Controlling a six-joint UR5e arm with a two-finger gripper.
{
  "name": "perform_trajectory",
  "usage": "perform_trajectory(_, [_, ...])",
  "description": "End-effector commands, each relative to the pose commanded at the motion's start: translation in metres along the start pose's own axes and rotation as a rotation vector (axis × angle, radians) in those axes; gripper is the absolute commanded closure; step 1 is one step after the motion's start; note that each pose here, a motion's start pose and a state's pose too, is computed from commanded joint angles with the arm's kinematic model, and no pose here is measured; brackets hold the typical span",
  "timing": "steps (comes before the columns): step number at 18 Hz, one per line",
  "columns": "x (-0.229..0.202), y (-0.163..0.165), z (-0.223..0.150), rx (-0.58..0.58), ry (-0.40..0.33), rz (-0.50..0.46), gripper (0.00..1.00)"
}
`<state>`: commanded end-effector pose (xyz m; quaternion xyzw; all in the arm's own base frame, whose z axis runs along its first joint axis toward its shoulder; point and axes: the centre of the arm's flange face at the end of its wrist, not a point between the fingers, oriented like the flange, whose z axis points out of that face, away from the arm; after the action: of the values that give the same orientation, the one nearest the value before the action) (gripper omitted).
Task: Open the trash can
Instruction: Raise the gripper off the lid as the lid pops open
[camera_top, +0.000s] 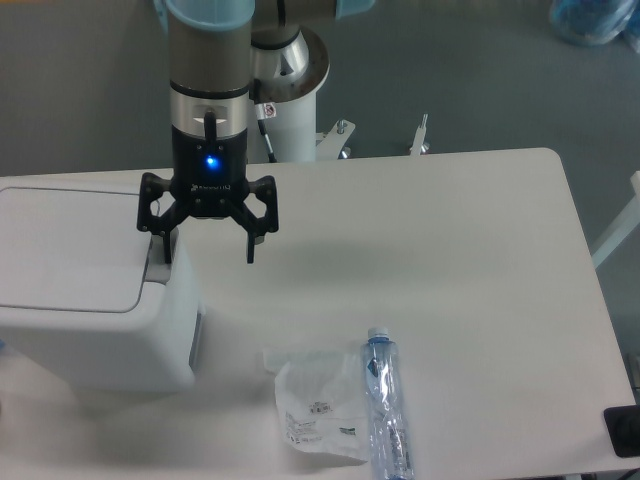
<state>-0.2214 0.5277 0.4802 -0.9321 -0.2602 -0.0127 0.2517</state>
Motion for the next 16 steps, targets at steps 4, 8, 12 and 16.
perform_trajectory(4, [0.000, 0.000, -0.002, 0.003, 0.000, 0.001, 0.00])
perform_trajectory(8, [0.001, -0.003, -0.007, 0.014, 0.006, 0.000, 0.00])
perform_trajectory(12, [0.002, -0.020, -0.037, 0.081, 0.049, 0.000, 0.00])
perform_trajectory(16, [-0.036, -0.039, -0.062, 0.137, -0.006, -0.033, 0.00])
